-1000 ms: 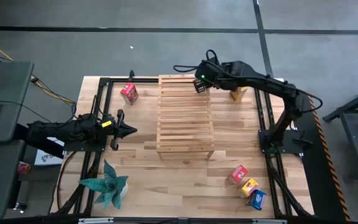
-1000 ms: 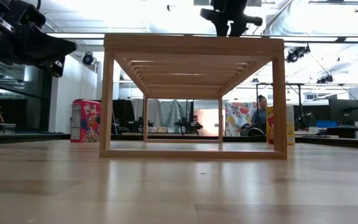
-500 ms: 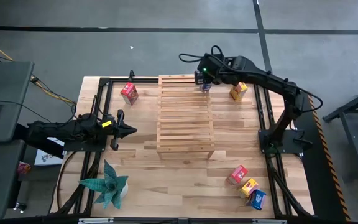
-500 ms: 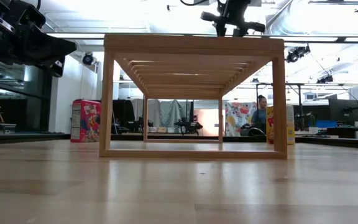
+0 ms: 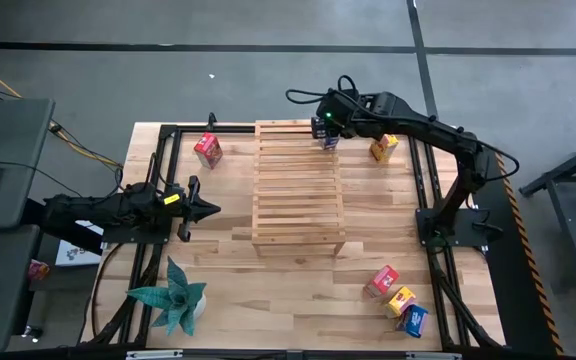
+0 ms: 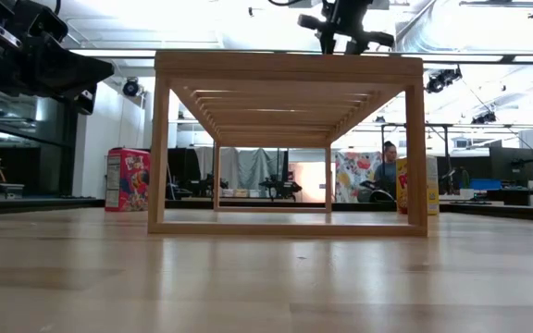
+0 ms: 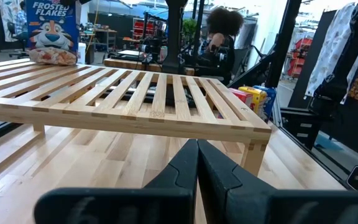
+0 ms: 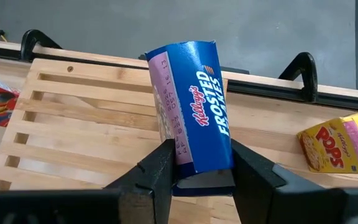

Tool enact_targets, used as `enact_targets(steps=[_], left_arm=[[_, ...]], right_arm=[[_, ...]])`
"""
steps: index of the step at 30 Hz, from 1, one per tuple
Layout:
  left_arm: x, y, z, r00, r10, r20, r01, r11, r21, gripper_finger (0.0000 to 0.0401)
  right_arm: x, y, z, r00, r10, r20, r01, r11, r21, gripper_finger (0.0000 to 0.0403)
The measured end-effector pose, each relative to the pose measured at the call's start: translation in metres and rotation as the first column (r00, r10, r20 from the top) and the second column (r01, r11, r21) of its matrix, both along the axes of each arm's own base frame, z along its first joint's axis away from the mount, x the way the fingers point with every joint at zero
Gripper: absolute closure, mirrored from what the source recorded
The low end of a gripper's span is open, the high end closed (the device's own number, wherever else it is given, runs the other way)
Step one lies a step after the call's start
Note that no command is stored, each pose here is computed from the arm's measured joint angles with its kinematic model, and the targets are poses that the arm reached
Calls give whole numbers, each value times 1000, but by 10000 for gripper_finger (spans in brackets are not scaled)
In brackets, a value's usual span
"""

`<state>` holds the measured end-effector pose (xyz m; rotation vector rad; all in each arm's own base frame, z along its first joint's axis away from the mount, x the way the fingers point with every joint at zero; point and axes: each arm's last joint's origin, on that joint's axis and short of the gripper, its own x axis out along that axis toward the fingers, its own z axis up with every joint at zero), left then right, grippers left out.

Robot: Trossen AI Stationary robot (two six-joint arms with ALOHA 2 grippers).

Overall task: Stack cereal on shelf
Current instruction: Put the top blue cereal box on the shelf

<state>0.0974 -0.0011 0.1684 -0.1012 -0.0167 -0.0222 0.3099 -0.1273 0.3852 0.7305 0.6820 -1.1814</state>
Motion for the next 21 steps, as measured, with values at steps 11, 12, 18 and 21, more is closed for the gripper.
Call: enact_targets(steps=[11, 12, 18, 21], left_arm=[[0, 0, 0, 1000, 0, 0, 0, 1000, 0, 401], [0, 0, 0, 1000, 0, 0, 0, 1000, 0, 401], [0, 0, 0, 1000, 0, 0, 0, 1000, 0, 401], [0, 0, 0, 1000, 0, 0, 0, 1000, 0, 401]], right_arm=[[0, 0, 0, 1000, 19, -15, -19, 1000, -9, 212], [0, 0, 0, 1000, 19, -15, -19, 1000, -9, 207], [3, 2, 1, 999, 43, -5, -43, 999, -18, 195], [6, 3, 2, 998, 68, 12, -67, 997, -28, 194]])
